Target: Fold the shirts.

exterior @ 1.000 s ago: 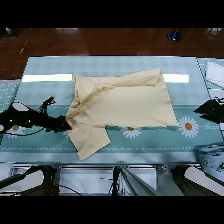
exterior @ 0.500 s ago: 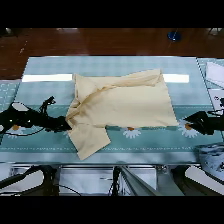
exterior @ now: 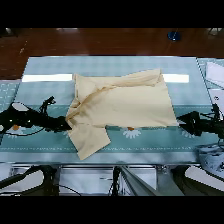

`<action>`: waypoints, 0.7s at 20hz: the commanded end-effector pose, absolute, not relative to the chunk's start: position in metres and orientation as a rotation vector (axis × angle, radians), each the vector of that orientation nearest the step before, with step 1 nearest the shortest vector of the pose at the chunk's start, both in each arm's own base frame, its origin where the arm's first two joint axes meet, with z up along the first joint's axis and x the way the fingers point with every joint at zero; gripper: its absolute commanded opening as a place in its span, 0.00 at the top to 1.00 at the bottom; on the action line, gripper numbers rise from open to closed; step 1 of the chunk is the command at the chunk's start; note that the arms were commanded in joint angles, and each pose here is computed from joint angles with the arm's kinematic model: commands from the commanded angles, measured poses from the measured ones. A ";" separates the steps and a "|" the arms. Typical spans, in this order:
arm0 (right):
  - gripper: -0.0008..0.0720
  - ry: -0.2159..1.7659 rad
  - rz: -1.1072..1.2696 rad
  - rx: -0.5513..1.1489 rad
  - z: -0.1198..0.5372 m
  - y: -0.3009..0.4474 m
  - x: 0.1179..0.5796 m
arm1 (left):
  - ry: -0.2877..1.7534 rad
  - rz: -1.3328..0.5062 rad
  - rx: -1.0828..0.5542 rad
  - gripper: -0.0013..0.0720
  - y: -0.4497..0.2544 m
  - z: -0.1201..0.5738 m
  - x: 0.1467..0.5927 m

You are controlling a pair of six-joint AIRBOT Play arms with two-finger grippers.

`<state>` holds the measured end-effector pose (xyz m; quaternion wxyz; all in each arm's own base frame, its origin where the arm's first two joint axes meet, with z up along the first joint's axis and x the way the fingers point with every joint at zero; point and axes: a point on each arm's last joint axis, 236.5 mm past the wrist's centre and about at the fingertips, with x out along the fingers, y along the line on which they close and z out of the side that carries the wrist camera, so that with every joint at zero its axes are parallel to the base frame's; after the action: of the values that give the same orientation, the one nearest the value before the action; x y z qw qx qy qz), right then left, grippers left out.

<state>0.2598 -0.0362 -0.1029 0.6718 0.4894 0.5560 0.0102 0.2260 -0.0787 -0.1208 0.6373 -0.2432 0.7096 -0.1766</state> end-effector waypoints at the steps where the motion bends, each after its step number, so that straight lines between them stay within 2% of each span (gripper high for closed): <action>1: 0.24 1.267 0.044 1.070 -0.111 -0.020 0.263 | 1.606 -0.389 -0.543 0.94 -0.075 -0.123 0.230; 2: 0.25 1.285 0.070 1.043 -0.112 -0.010 0.264 | 1.605 -0.389 -0.543 0.94 -0.075 -0.123 0.230; 3: 0.40 1.301 0.093 1.019 -0.112 -0.002 0.265 | 1.606 -0.389 -0.543 0.94 -0.075 -0.122 0.230; 4: 0.71 1.309 0.105 1.004 -0.113 0.003 0.266 | 1.606 -0.389 -0.544 0.94 -0.075 -0.122 0.230; 5: 0.97 1.304 0.114 1.012 -0.111 0.007 0.269 | 1.606 -0.390 -0.544 0.94 -0.075 -0.122 0.230; 7: 0.97 1.245 0.191 1.044 -0.090 0.017 0.281 | 1.596 -0.392 -0.544 0.94 -0.074 -0.118 0.233; 10: 0.97 1.075 0.321 0.960 -0.017 0.017 0.310 | 1.451 -0.407 -0.505 0.95 -0.065 -0.074 0.266; 12: 0.97 0.905 0.374 0.845 0.057 0.013 0.329 | 1.226 -0.425 -0.469 0.95 -0.059 -0.001 0.303; 14: 0.97 0.695 0.397 0.763 0.153 0.016 0.340 | 0.919 -0.450 -0.411 0.95 -0.059 0.106 0.329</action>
<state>0.3301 0.0032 0.0393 0.7952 0.3964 0.4348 0.1465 0.3044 -0.0532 -0.0120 0.7737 -0.2053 0.5704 -0.1839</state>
